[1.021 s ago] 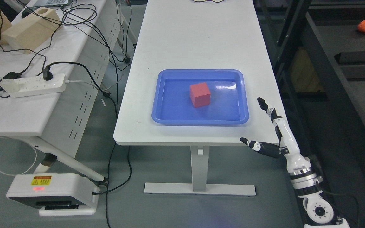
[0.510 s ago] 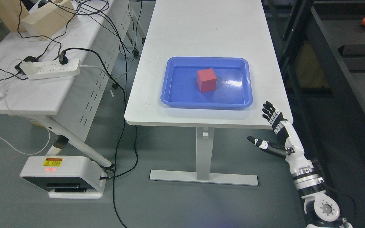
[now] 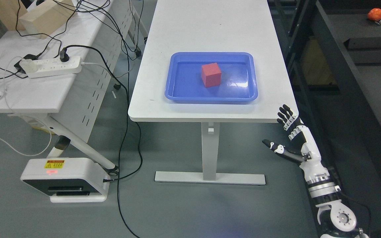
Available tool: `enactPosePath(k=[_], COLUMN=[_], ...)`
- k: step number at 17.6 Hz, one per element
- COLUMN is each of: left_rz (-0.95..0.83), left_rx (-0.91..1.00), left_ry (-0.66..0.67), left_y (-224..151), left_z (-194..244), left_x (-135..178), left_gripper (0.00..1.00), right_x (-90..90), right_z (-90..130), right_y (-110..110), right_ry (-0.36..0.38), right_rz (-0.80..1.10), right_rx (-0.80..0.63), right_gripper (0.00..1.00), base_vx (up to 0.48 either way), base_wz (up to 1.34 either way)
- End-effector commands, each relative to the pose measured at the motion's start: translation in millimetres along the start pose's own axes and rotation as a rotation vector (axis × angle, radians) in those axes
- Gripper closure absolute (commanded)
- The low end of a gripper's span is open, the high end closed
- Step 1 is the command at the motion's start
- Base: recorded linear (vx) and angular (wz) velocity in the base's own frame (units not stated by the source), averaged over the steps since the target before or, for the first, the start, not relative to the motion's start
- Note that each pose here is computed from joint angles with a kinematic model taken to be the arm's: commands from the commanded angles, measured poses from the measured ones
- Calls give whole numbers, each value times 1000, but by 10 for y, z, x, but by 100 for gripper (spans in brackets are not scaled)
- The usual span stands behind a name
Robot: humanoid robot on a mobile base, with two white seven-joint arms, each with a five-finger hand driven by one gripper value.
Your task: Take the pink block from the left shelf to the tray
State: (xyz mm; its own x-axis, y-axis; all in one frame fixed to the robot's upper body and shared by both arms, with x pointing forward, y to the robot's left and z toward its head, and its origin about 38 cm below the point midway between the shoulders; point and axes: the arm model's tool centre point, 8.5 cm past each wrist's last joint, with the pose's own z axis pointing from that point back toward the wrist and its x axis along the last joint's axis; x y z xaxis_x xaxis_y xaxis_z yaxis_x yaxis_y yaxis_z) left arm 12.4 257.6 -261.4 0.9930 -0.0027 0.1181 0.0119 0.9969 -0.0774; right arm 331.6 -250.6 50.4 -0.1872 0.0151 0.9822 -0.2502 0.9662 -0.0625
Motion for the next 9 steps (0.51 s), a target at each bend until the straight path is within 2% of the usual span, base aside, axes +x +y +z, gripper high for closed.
enactPosePath(k=[1, 9], left_rz=[-2, -2], left_rx=[15, 15], left_ry=[3, 3], left_y=[104, 104], left_z=[21, 21], left_x=[-68, -68], left_gripper=[0, 0], right_x=[6, -40], right_z=[-1, 9], right_y=[-16, -16], right_ry=[-3, 40], right_rz=[-8, -18], right_rx=[-5, 10], right_gripper=[0, 0], base_vx=[-56, -8], base_wz=[-60, -9])
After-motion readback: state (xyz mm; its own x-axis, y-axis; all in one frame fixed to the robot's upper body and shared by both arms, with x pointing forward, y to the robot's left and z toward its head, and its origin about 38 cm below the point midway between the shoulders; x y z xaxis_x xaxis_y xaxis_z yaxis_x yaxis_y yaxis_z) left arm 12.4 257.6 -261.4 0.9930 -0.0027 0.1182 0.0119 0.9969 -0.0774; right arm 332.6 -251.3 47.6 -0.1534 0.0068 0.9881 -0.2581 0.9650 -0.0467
